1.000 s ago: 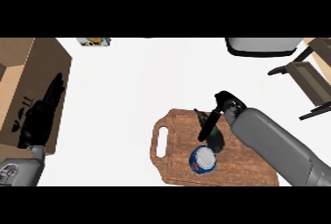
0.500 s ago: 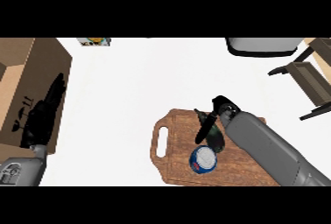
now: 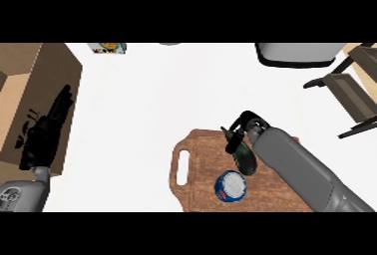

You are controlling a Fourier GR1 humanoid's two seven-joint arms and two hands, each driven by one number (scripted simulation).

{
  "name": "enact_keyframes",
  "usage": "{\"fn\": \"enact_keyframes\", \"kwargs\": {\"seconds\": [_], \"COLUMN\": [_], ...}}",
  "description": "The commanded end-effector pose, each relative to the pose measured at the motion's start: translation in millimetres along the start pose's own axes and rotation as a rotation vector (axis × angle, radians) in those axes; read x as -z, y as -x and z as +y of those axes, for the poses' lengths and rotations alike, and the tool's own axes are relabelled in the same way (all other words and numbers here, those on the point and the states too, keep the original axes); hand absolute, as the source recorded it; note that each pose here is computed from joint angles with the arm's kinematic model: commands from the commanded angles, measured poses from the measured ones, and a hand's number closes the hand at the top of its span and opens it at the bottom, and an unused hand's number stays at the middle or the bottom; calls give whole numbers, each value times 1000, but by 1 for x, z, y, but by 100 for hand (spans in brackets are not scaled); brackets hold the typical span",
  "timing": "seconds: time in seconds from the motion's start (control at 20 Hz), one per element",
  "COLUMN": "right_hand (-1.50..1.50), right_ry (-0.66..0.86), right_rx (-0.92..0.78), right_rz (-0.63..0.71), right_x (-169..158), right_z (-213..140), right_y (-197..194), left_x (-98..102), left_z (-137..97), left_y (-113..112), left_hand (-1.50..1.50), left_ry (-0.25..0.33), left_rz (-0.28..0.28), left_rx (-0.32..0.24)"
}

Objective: Pick the eggplant from the cutting board and place it in the tiered basket

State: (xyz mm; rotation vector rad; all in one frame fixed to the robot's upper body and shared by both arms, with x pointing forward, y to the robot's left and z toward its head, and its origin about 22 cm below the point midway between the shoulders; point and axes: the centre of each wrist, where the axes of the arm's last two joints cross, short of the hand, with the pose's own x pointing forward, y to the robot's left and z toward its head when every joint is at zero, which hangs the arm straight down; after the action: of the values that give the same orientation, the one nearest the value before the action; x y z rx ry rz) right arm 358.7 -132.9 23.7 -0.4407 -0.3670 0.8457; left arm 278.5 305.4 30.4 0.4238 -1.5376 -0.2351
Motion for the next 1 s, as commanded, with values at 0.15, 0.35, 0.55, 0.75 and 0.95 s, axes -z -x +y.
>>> {"fn": "enact_keyframes", "kwargs": {"seconds": [0.15,0.35,0.55,0.75,0.95], "right_hand": [150,150,150,150,150], "right_ry": [-35,-22,26,198,327], "right_rx": [-150,29,101,-223,-302], "right_rz": [70,56,25,-504,-877], "right_x": [-7,4,-30,-102,-175], "right_z": [11,14,9,-15,-24], "right_y": [-5,1,-12,-11,-1], "left_x": [0,-1,-7,-14,-11], "left_z": [5,5,9,11,6], "left_y": [3,-4,4,11,11], "left_hand": [0,0,0,0,0], "left_ry": [-13,-8,-13,-34,-69], "left_rz": [8,0,14,64,84], "left_rx": [4,9,1,23,12]}}
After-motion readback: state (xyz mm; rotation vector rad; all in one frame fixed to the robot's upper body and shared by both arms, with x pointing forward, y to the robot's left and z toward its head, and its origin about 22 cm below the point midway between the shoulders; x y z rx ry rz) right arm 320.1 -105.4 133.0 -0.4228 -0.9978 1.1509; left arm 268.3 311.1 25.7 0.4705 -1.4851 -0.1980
